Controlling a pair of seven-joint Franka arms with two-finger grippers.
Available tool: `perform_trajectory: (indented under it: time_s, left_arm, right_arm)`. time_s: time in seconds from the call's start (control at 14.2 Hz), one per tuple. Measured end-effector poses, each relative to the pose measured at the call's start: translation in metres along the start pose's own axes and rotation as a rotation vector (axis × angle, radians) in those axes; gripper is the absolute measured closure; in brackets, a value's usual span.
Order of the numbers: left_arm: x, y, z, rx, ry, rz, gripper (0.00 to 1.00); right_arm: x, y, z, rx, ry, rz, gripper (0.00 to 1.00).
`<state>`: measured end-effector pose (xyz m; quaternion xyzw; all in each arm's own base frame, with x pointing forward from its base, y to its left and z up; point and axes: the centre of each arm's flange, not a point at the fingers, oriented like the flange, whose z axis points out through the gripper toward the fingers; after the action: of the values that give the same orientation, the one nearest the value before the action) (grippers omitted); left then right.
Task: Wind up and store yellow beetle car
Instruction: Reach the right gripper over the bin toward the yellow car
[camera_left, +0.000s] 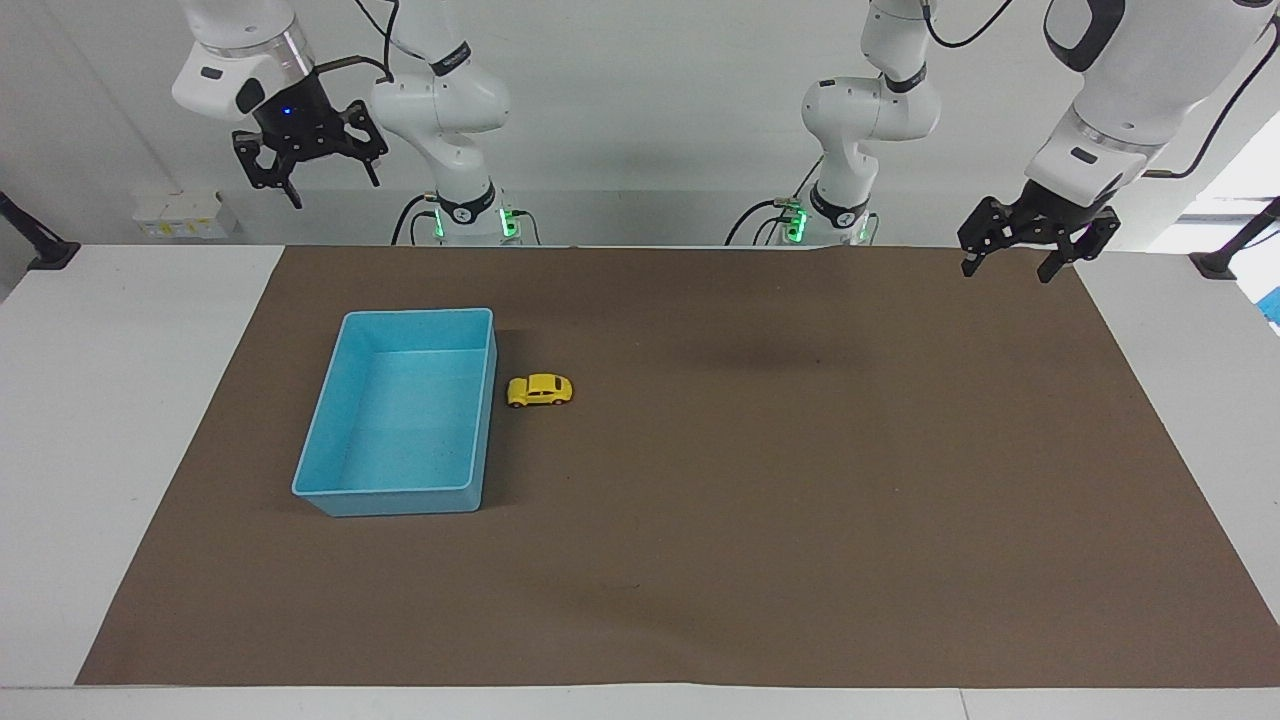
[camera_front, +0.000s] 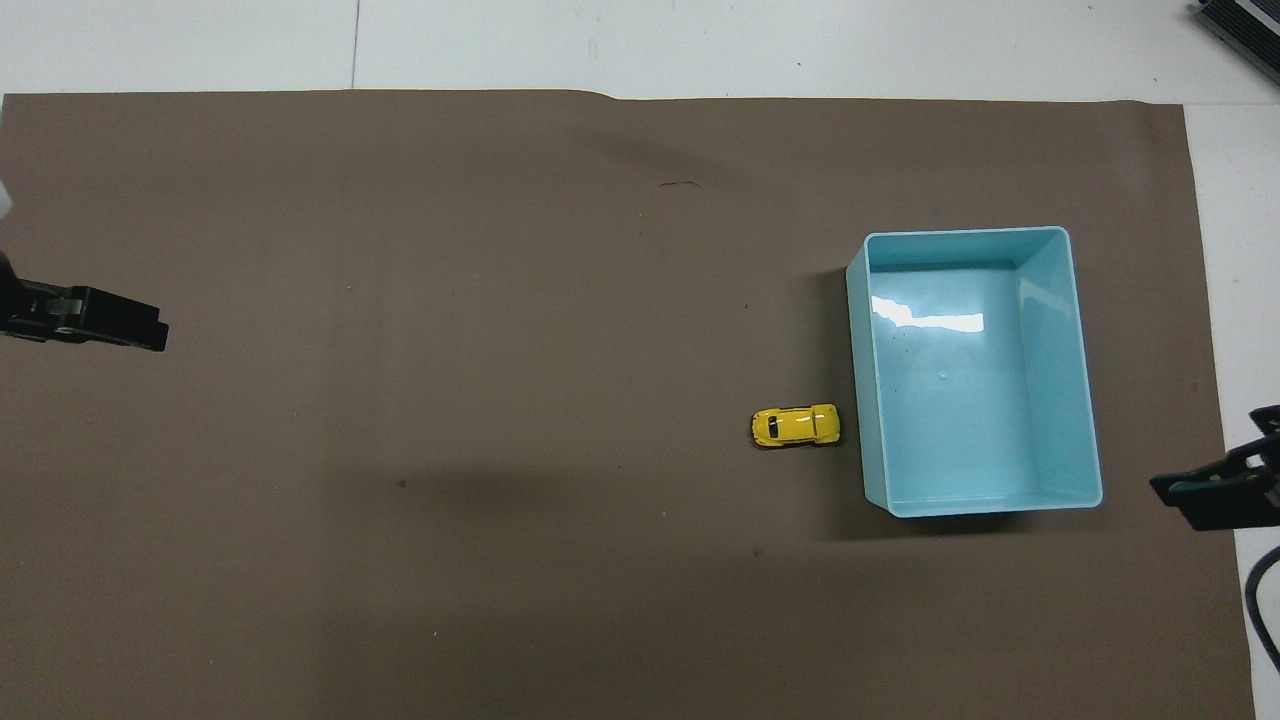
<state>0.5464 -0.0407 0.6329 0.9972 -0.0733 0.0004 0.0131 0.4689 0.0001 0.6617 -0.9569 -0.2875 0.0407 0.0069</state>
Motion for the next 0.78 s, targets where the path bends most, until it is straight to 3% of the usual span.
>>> perform_trajectory:
  time_s: [0.35,0.78]
  left_arm:
    - [0.0,0.0,0.0,0.0,0.0,0.0,0.0]
    - [0.0,0.0,0.0,0.0,-0.001,0.001,0.0]
  right_arm:
    - [0.025,-0.006,0.037,-0.02,0.017,-0.441,0.0]
    - [0.079,-0.058,0.093,-0.056,0.04,-0.643,0.0]
